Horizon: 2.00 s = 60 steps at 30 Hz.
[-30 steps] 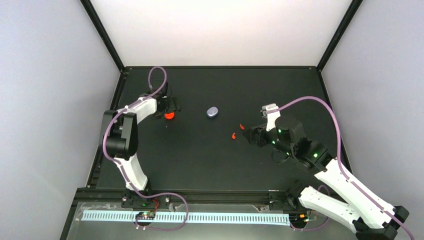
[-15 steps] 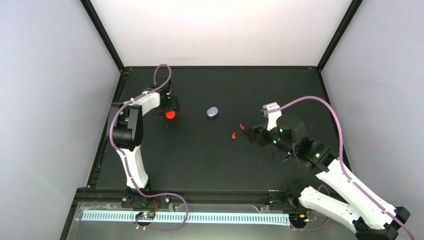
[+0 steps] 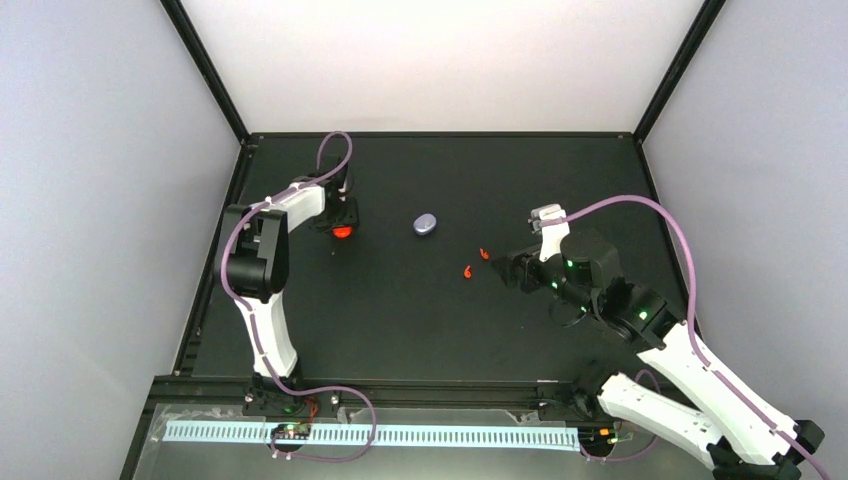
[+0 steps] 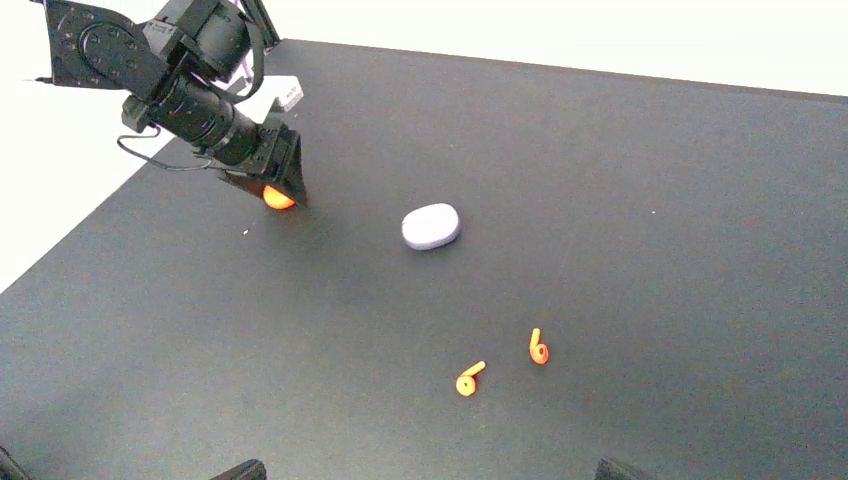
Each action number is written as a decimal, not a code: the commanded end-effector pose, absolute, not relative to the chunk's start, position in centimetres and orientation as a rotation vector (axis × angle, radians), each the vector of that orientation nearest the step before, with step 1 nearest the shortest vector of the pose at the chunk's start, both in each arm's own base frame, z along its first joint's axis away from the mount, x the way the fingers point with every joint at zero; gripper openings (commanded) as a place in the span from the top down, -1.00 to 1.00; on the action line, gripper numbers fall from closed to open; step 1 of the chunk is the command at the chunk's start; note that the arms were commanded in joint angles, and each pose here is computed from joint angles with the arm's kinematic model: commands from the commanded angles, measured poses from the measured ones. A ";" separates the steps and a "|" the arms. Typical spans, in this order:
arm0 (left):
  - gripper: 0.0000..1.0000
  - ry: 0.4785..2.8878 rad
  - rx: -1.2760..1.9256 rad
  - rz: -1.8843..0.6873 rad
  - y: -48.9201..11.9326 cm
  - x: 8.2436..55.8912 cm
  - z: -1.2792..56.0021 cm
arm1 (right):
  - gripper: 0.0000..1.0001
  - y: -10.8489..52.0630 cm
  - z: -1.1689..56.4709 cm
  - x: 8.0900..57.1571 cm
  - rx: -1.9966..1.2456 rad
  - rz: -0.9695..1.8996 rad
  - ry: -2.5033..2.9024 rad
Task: Insert the wireless bluetooth earbuds into the charging case
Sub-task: Move the charging case to the center of the board.
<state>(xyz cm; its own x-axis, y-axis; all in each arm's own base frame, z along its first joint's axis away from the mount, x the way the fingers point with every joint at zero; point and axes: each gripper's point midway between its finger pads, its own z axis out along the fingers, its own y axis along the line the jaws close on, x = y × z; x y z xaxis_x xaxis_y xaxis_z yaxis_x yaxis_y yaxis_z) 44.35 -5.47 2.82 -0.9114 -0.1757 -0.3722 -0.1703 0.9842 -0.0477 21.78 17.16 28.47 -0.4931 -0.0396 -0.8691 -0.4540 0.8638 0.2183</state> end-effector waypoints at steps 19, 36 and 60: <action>0.03 2.552 0.372 -0.143 -18.4 38.1 10.4 | -0.71 16.8 28.2 21.5 -0.338 0.544 2.026; -0.72 2.629 -0.121 -0.042 -9.9 43.9 9.2 | -0.71 17.2 28.3 21.4 -0.360 0.558 2.024; -0.18 2.802 -0.171 0.050 -8.1 45.8 2.2 | -0.71 17.0 28.4 21.9 -0.372 0.509 2.028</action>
<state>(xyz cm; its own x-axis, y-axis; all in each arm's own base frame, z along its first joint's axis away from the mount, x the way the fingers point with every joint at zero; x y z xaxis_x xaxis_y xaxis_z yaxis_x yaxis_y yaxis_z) 45.54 -7.67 2.74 -0.9294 -0.1136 -0.3513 -0.1327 0.9907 0.0309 21.63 17.37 27.18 -0.5089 -0.0610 -0.8587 -0.4641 0.8595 0.2140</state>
